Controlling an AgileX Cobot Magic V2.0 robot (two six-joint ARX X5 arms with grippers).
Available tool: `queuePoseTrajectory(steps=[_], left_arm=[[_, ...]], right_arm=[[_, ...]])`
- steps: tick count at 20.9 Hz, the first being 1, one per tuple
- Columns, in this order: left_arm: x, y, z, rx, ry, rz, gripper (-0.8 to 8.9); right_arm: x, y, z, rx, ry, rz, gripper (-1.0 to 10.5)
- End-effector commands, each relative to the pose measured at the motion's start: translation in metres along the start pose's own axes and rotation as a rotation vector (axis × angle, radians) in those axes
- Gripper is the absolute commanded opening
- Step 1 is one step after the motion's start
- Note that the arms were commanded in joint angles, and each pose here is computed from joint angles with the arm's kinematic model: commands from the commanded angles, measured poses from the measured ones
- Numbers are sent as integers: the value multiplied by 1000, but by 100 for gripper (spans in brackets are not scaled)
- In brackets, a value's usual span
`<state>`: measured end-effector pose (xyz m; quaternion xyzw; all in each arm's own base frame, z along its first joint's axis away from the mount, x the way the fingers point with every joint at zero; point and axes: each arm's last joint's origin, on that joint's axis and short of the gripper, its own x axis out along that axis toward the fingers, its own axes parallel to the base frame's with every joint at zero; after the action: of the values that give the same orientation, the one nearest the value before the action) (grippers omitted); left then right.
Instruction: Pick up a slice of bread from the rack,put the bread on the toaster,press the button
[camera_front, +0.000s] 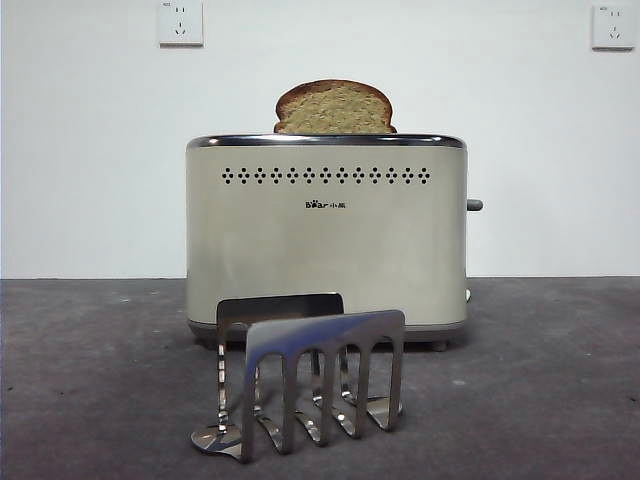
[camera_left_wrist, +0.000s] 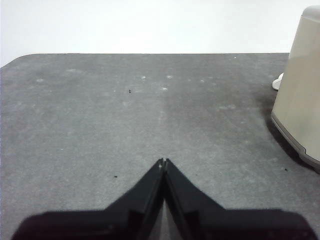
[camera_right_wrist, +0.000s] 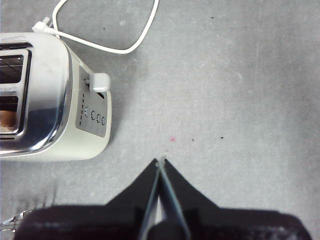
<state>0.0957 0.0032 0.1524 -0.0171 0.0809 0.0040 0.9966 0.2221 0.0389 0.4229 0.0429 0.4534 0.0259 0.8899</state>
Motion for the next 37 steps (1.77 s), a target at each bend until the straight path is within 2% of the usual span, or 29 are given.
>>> queuePoseTrajectory(steps=[1, 7, 12, 17, 19, 21, 23, 24, 27, 31, 35, 37], left_arm=[[1, 0, -3, -6, 6, 3, -4], [2, 0, -3, -6, 12, 3, -4], [2, 0, -3, -6, 12, 3, -4], [2, 0, -3, -6, 12, 3, -4], [2, 0, -3, -6, 12, 3, -4], [2, 0, -3, -6, 12, 3, -4], [2, 0, -3, -6, 12, 3, -4], [2, 0, -3, -6, 12, 3, -4], [2, 0, -3, -6, 12, 3, -4], [2, 0, -3, -6, 12, 3, -4], [2, 0, -3, -6, 12, 3, -4], [2, 0, -3, -6, 12, 3, -4]], right_arm=[[2, 0, 1, 5, 1, 0, 0], [2, 0, 1, 5, 1, 0, 0], [-9, -2, -4, 7, -39, -44, 0], [-37, -9, -35, 8, -111, -39, 1], [-38, -15, -57, -58, -164, -85, 0], [-28, -23, -84, -49, -221, -169, 0], [-11, -32, -111, -63, -319, -305, 0], [-1, -35, -125, -48, -393, -319, 0], [32, -42, -164, -24, -633, -267, 0], [71, -48, -203, -21, -883, -104, 0], [90, -54, -219, -34, -936, -57, 0], [98, -57, -224, -29, -924, -68, 1]])
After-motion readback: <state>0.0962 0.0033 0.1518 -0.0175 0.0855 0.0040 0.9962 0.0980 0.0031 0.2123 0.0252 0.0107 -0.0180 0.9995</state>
